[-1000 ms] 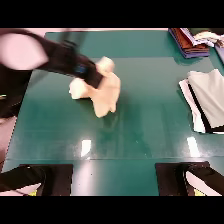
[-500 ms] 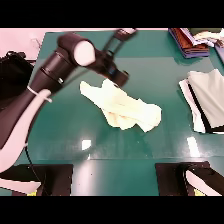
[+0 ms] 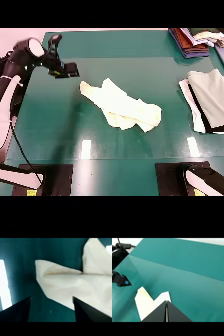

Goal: Fold the shirts.

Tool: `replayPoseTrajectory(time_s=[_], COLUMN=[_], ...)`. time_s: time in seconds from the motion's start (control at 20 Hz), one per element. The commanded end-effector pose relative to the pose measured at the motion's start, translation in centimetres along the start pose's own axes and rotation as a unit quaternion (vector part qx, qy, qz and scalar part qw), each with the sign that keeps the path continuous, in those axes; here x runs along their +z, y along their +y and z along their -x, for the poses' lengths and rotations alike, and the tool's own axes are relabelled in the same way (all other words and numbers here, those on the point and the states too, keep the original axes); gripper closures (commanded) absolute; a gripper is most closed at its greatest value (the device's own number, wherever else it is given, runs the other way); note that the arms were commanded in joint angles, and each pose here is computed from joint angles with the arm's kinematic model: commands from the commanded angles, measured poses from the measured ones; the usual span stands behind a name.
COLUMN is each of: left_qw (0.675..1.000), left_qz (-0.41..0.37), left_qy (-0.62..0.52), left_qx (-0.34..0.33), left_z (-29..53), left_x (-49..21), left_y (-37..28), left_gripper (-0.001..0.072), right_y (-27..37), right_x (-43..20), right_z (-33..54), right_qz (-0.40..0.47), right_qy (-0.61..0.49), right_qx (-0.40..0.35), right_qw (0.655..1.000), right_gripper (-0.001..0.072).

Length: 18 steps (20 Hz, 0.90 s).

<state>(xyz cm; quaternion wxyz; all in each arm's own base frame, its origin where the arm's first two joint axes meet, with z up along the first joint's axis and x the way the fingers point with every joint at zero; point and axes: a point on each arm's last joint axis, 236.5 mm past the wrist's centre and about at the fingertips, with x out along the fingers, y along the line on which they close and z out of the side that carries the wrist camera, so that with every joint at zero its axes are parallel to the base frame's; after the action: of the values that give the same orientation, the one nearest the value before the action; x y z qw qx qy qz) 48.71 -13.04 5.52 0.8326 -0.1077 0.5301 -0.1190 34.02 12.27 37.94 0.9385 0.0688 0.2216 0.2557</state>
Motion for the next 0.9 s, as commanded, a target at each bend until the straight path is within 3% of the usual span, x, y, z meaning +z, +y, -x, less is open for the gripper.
replayPoseTrajectory(time_s=[0.0,0.15,0.4,0.45,0.55,0.75,0.8,0.85], left_qw=[0.996,0.991,0.990,0.990,0.991,0.993,0.993,0.993], left_qz=[0.082,0.126,0.102,0.102,0.094,0.038,0.026,0.016], left_qy=[-0.004,0.018,0.018,0.012,0.007,-0.009,-0.013,-0.016], left_qx=[-0.023,-0.052,-0.092,-0.092,-0.093,-0.111,-0.116,-0.119], left_z=[-4.5,-7.8,-10.5,-10.5,-9.9,-7.1,-6.4,-5.8], left_x=[-2.3,-4.9,-5.3,-4.9,-4.1,-1.2,-0.6,-0.1], left_y=[2.4,2.1,-0.9,-1.0,-1.1,-2.9,-3.4,-3.8], left_gripper=[0.0104,0.0104,0.0106,0.0165,0.0646,0.0680,0.0681,0.0680], right_y=[-0.1,-0.7,-1.7,-2.4,-4.8,-12.6,-14.5,-15.7], right_x=[-1.7,-2.3,-3.4,-4.2,-7.1,-18.4,-22.4,-26.1], right_z=[-1.6,-3.1,-4.2,-4.1,-3.8,-3.1,-3.0,-3.0], right_qz=[-0.006,-0.019,-0.037,-0.045,-0.077,-0.209,-0.254,-0.295], right_qy=[0.041,0.057,0.072,0.080,0.101,0.185,0.213,0.239], right_qx=[0.010,0.015,0.009,0.000,-0.026,-0.103,-0.119,-0.127], right_qw=[0.999,0.998,0.997,0.996,0.992,0.955,0.936,0.916], right_gripper=[0.0697,0.0697,0.0697,0.0697,0.0697,0.0690,0.0558,0.0342])
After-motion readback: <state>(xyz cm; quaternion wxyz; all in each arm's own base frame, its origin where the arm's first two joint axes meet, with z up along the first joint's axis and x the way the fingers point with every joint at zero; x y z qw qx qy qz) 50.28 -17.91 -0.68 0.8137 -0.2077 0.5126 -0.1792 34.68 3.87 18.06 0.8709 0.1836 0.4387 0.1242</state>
